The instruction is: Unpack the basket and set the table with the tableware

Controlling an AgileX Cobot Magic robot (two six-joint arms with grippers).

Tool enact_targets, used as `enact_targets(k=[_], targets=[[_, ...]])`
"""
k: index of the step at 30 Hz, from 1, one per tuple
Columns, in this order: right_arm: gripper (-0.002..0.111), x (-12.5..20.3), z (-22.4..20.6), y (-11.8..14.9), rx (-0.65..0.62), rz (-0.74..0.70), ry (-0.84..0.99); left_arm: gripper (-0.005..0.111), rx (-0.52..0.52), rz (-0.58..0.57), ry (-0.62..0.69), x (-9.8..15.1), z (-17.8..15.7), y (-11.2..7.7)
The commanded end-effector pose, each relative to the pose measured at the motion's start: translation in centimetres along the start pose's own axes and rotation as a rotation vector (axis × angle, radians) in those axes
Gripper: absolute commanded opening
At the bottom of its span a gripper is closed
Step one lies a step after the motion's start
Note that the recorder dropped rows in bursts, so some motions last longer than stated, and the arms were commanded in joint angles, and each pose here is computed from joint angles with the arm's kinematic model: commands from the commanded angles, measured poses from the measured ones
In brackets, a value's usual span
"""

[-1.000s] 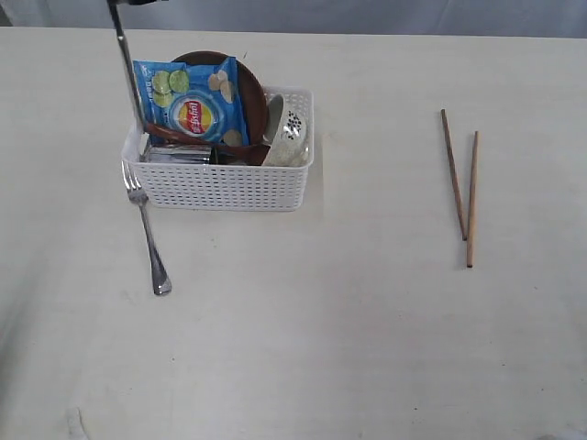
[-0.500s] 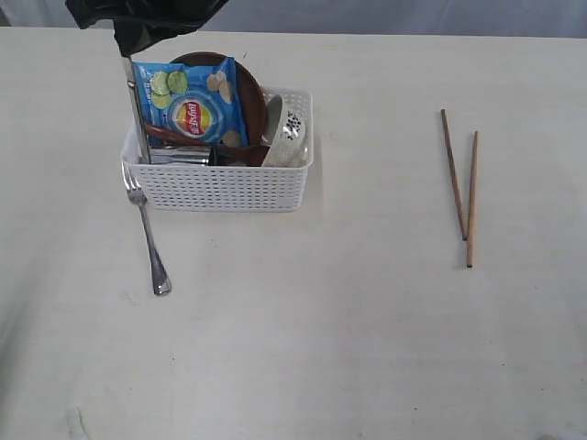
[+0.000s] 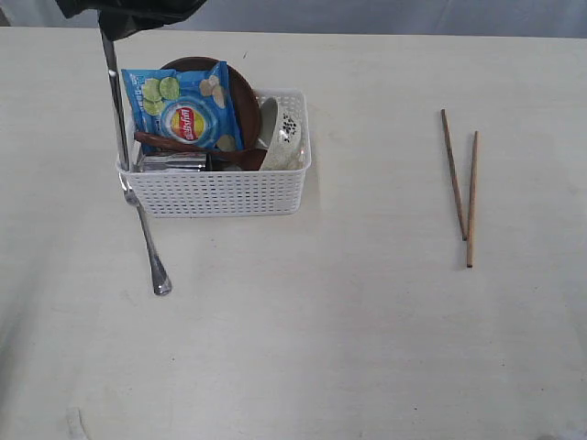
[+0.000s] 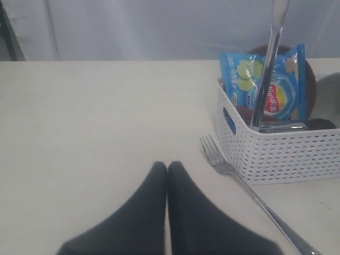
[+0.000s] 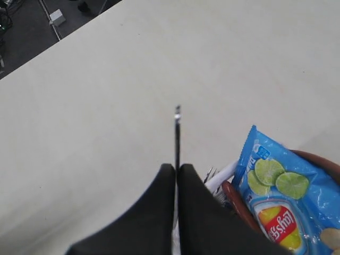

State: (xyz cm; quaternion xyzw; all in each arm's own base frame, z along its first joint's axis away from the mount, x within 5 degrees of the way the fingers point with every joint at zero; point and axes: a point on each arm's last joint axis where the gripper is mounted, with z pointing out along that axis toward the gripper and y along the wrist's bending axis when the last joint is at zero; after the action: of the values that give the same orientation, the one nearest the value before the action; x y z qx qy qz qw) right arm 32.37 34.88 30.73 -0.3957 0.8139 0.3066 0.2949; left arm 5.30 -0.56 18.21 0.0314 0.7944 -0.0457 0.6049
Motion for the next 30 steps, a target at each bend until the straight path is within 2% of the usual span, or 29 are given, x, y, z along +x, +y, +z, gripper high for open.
enact_targets(k=[1,7,11,16,20,24,30], targets=[[-0.001,-1.1,-2.4,0.8,0.002,-0.037,-0.048,0.000,-0.004,0.004,-0.010,0.0,0.0,0.0],[-0.001,-2.4,-5.8,2.1,0.005,-0.075,-0.124,0.000,-0.004,0.004,-0.010,0.0,0.0,0.0],[-0.001,-1.6,-5.9,2.6,-0.039,-0.078,-0.027,0.000,-0.004,0.004,-0.010,0.0,0.0,0.0],[-0.001,-0.1,-4.9,2.7,-0.096,-0.072,0.116,0.000,-0.004,0.004,-0.010,0.0,0.0,0.0],[-0.001,0.6,-3.7,1.8,-0.056,-0.090,0.161,0.000,-0.004,0.004,-0.010,0.0,0.0,0.0],[-0.001,2.0,-1.9,1.1,-0.070,-0.061,0.264,0.000,-0.004,0.004,-0.010,0.0,0.0,0.0],[-0.001,3.5,1.5,-0.4,-0.053,-0.040,0.319,0.000,-0.004,0.004,-0.010,0.0,0.0,0.0]])
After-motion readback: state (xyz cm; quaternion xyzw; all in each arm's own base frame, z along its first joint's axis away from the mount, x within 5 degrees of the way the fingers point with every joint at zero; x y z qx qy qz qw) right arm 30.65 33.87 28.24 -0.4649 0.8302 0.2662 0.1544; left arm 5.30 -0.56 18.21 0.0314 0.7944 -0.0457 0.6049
